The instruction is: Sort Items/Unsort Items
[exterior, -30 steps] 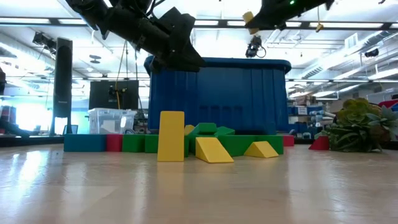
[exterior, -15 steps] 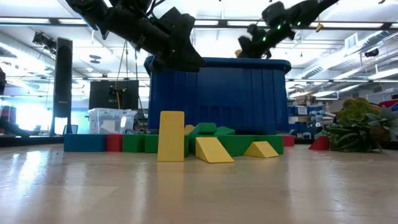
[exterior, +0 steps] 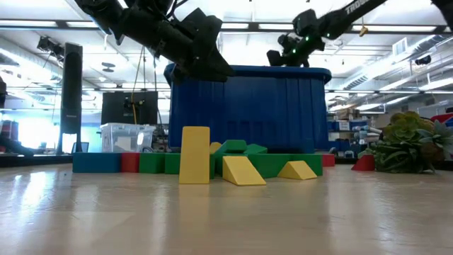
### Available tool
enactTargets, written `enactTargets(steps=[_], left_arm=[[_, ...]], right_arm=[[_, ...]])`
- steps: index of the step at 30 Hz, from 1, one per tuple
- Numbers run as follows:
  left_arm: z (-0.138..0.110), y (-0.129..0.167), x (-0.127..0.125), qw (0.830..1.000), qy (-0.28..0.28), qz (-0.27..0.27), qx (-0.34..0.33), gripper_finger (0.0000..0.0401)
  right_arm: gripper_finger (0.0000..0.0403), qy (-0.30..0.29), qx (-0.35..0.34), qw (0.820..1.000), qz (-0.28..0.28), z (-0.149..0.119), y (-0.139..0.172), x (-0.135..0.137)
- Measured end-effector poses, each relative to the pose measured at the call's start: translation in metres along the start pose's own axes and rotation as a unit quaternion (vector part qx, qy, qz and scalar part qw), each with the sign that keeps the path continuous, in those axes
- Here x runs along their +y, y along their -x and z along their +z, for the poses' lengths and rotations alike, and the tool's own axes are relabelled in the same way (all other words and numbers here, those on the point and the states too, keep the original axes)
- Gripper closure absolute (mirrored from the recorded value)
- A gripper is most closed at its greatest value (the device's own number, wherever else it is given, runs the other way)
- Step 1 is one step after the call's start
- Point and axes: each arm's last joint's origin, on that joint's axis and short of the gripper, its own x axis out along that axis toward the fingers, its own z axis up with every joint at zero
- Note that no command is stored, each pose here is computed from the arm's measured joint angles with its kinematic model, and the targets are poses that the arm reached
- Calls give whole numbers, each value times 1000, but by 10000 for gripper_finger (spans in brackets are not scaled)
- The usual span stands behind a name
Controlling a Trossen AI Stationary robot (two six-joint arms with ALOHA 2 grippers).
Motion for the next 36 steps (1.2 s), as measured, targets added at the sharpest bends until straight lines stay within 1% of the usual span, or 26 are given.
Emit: enactTargets(steps=[3, 5, 7, 9, 13, 16, 19, 22, 26, 28, 31, 33, 36], left_arm=[[0, 0, 0, 1000, 0, 0, 0, 233], [0, 0, 0, 1000, 0, 0, 0, 233], [0, 0, 0, 1000, 0, 0, 0, 233], [0, 0, 0, 1000, 0, 0, 0, 233], [0, 0, 0, 1000, 0, 0, 0, 233], [0, 0, 0, 1000, 0, 0, 0, 233], [0, 0, 0, 1000, 0, 0, 0, 233], [0, 0, 0, 1000, 0, 0, 0, 233], [0, 0, 0, 1000, 0, 0, 0, 233], [0, 0, 0, 1000, 0, 0, 0, 233], [0, 0, 0, 1000, 0, 0, 0, 233], [0, 0, 0, 1000, 0, 0, 0, 233], [0, 0, 0, 1000, 0, 0, 0, 233]], right_arm=[[67, 2, 11, 999, 39, 13, 25, 6], [60, 2, 26, 996, 91, 21, 45, 13], [59, -10, 43, 988, 150, 26, 64, 23], [61, -17, 64, 976, 208, 29, 82, 35], [71, 7, 109, 945, 309, 29, 116, 64], [79, 41, 148, 920, 360, 18, 135, 87], [86, 86, 167, 896, 403, 3, 151, 108], [93, 111, 183, 875, 433, -14, 163, 128], [104, 137, 214, 860, 443, -40, 177, 151], [109, 162, 220, 849, 453, -55, 185, 161], [117, 204, 224, 841, 449, -80, 190, 175], [121, 227, 218, 830, 460, -94, 191, 184], [123, 242, 215, 817, 477, -114, 190, 198]])
